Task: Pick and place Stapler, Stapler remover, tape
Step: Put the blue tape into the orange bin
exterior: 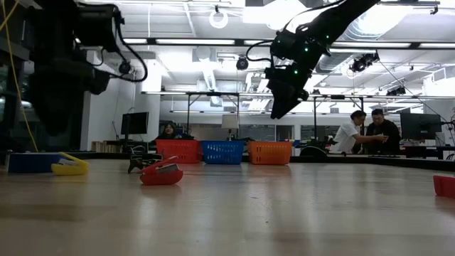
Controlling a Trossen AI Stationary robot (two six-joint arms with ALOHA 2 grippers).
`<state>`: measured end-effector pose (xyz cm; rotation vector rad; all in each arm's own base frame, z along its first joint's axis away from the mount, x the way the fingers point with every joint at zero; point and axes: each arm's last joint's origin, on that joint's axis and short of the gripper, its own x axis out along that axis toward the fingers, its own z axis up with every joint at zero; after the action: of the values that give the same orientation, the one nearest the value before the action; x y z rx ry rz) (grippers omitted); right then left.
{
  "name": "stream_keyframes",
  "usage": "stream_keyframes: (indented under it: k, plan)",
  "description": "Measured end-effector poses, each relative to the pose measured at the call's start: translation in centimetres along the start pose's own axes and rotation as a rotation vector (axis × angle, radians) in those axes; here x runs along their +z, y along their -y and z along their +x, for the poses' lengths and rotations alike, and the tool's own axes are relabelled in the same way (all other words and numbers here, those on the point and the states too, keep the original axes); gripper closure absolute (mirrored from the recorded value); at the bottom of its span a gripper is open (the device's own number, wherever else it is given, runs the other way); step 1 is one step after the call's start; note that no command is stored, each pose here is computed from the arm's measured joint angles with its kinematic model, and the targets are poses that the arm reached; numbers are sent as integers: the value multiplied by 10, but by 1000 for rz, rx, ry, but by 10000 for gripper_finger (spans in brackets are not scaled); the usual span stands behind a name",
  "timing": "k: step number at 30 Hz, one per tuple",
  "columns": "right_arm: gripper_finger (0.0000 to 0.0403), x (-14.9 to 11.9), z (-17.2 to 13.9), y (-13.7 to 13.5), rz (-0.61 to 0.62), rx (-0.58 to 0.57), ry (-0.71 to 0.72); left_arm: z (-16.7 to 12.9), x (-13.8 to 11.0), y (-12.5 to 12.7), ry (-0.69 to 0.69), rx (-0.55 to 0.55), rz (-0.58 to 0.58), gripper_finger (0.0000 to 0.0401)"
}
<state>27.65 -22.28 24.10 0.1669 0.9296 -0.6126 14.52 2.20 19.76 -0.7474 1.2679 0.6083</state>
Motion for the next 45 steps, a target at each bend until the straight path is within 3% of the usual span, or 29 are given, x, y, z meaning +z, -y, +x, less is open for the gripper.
stream_keyframes:
  k: [9,17,36,45]
  plan:
    - [214,-1,0,0,-3,1,-8,6,-3,-1,-40,-24,-50,226]
    - [214,-2,0,0,-2,3,-19,9,-6,9,-60,-77,10,226]
    - [214,-4,0,-2,1,15,-39,43,-11,27,-148,118,39,226]
    - [214,-4,0,-4,-11,19,-40,49,-8,31,-154,111,57,244]
